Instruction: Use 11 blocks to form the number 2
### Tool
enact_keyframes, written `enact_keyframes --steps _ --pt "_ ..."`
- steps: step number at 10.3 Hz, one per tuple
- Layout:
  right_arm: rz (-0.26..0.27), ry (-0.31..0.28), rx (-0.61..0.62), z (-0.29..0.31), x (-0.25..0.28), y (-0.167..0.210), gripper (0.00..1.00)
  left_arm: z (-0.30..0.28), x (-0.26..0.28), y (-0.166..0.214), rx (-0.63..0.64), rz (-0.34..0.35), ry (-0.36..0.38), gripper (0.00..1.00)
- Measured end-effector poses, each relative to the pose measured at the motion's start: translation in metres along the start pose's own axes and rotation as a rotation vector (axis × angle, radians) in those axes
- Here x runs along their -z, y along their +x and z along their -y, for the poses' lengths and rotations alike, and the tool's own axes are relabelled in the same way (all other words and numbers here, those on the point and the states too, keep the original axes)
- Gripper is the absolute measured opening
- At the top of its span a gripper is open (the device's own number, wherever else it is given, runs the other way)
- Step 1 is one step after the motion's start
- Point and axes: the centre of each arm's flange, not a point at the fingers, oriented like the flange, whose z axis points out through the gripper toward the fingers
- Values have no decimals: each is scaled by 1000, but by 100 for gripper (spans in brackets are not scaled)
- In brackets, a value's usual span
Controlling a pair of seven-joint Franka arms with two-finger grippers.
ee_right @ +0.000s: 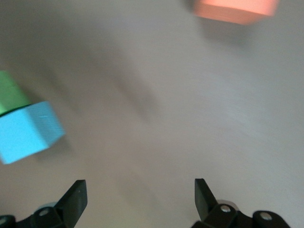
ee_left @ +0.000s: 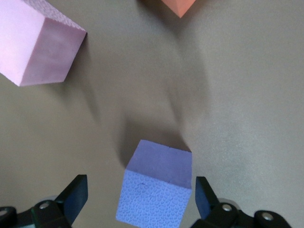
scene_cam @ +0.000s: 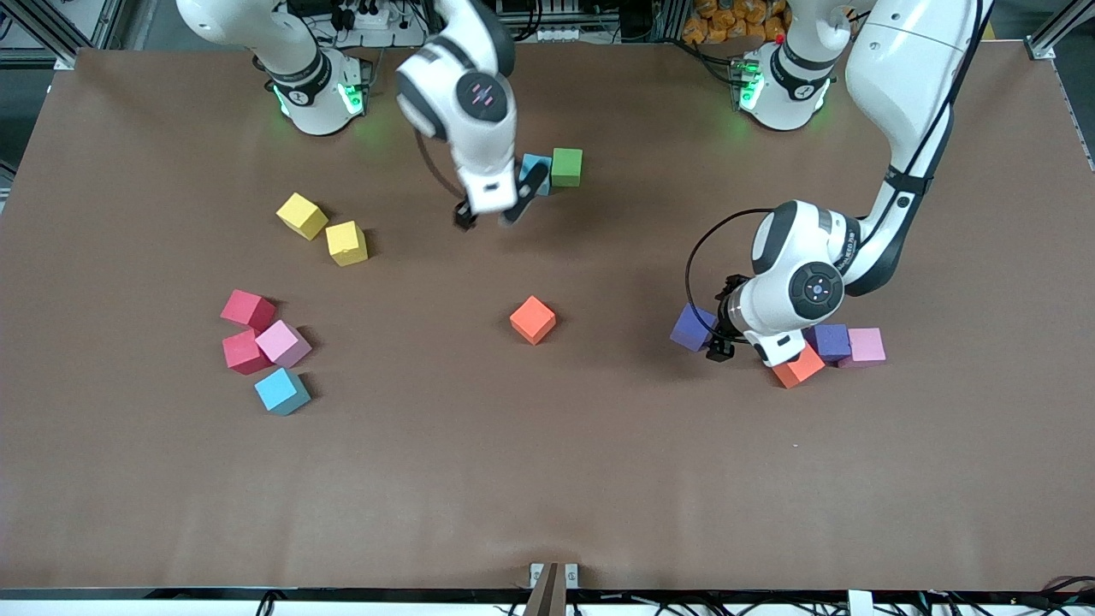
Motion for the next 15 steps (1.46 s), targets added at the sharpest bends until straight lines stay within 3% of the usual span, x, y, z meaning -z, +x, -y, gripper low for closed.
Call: enact_keyframes --steps 3,8,12,15 --pt "-9 35 -212 -123 0 -25 100 -2 1 -4 -5 2 -4 100" --pt "-106 32 -475 -294 -1 -85 100 -5 -6 -21 -32 1 2 100" --pt "-154 -17 -442 -395 -42 -130 100 -4 -23 -28 -52 2 29 100" --pt "-166 -39 -422 -426 -68 -134 100 -3 -35 -31 -93 4 48 100"
